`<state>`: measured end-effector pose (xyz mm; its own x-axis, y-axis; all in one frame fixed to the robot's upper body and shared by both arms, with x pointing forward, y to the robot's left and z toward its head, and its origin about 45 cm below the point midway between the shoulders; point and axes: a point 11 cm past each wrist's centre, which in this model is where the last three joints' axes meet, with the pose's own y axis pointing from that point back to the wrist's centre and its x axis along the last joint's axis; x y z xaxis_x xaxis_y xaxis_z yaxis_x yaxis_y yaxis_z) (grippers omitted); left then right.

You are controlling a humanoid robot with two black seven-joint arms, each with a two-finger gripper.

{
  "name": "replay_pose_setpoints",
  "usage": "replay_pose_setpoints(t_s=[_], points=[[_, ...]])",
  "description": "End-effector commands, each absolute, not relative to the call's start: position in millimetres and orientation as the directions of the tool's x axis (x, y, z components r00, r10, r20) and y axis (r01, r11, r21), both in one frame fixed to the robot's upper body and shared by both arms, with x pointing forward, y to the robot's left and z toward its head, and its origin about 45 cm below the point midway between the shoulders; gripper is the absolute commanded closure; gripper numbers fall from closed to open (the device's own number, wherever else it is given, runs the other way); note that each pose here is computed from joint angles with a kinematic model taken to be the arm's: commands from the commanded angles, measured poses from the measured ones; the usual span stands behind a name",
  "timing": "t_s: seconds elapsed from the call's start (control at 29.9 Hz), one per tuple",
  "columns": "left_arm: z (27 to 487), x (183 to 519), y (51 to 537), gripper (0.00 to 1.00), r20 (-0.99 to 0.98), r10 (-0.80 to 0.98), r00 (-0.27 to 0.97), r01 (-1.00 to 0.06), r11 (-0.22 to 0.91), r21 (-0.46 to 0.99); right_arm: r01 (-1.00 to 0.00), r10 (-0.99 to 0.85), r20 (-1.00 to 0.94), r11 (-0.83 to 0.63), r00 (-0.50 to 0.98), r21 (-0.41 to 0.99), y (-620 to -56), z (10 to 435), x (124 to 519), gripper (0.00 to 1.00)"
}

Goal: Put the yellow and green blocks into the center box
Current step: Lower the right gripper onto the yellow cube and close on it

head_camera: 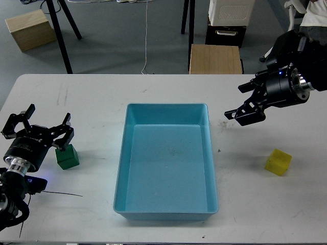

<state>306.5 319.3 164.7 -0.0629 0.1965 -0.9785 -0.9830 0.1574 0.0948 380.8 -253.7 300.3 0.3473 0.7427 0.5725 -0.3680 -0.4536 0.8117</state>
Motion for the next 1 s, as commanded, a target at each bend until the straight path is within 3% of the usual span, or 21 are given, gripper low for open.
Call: replay_pose_setpoints(t_s=[0.0, 0.57, 0.97], points=[[165, 306, 319, 0.0, -0.978, 0.196, -0.063, -0.983, 0.157, 0.095, -0.337, 0.819, 0.466, -0.358, 0.335, 0.871, -269, 283, 371, 0.01], [165, 306, 319, 0.0, -0.978, 0.196, -0.063, -0.983, 0.157, 0.095, -0.203, 0.791, 0.332, -0.264, 0.514, 0.943, -327, 211, 328, 0.02], [164, 306, 320, 0.0, -0.978, 0.197, -0.065, -0.983, 0.156, 0.097, -0.201, 0.781, 0.282, -0.203, 0.557, 0.958, -349, 194, 331, 0.02]])
